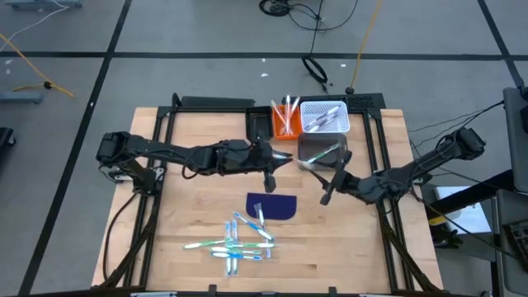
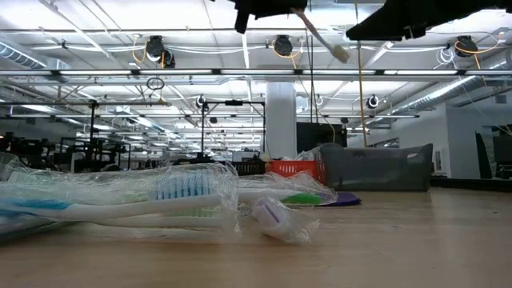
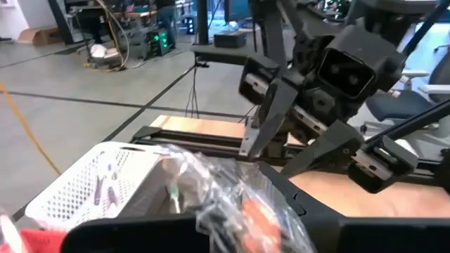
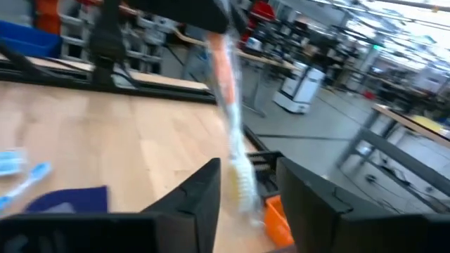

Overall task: Pick & Place Toothbrushes
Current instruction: Put the orange toothbrush into the orange bin

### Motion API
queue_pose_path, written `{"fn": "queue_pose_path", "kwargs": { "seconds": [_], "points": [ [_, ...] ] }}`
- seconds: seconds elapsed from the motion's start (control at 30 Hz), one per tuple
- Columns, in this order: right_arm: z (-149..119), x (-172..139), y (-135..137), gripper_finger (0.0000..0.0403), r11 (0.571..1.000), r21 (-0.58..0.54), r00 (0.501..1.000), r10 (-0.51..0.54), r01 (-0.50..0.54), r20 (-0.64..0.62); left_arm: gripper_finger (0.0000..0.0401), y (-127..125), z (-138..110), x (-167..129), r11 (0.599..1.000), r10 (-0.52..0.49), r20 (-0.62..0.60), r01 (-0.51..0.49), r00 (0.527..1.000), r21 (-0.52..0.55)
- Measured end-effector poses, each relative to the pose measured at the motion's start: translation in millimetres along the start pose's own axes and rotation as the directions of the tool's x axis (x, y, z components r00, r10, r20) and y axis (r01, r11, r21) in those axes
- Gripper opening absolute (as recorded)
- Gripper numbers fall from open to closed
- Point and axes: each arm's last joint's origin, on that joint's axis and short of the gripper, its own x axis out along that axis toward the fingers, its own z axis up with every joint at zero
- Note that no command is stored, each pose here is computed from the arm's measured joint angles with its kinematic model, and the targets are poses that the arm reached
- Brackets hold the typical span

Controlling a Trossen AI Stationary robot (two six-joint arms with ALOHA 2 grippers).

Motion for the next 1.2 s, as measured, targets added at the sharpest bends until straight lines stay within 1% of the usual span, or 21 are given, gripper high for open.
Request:
{"fn": "queue_pose_path", "kwargs": {
  "seconds": [0.07,0.2,0.37,0.47,0.67,0.77,0.97,1.13,1.2],
  "points": [
    [-2,0,0,0.0143,1.000,0.000,1.000,-0.024,0.024,-0.015,0.0010,4,-2,1,1.000,0.007,-0.018,-0.007,1.000,0.001],
    [-5,0,0,0.0154,1.000,0.009,0.999,-0.028,0.028,-0.039,0.0010,16,-4,3,0.999,0.038,-0.041,-0.038,0.998,0.001],
    [-9,0,0,0.0154,0.999,0.035,0.998,-0.022,0.025,-0.067,0.0010,40,-4,6,0.995,0.101,-0.049,-0.102,0.994,-0.016],
    [-12,-1,0,0.0151,0.999,0.047,0.996,-0.021,0.024,-0.082,0.0010,58,-6,7,0.988,0.147,-0.076,-0.150,0.986,-0.039],
    [-13,-1,0,0.0153,0.997,0.067,0.996,-0.020,0.026,-0.091,0.0010,94,-10,7,0.965,0.242,-0.116,-0.252,0.963,-0.076],
    [-13,-1,0,0.0152,0.997,0.067,0.996,-0.019,0.026,-0.091,0.0010,110,-11,6,0.949,0.279,-0.127,-0.294,0.952,-0.114],
    [-13,-1,0,0.0149,0.997,0.067,0.996,-0.019,0.025,-0.091,0.0010,138,-16,2,0.915,0.348,-0.175,-0.374,0.921,-0.153],
    [-13,-1,1,0.0149,0.997,0.067,0.996,-0.019,0.025,-0.091,0.0010,156,-18,-1,0.899,0.365,-0.184,-0.397,0.912,-0.183],
    [-13,-1,1,0.0147,0.997,0.067,0.996,-0.019,0.025,-0.091,0.0010,161,-19,3,0.895,0.368,-0.200,-0.404,0.908,-0.188]
  ]
}}
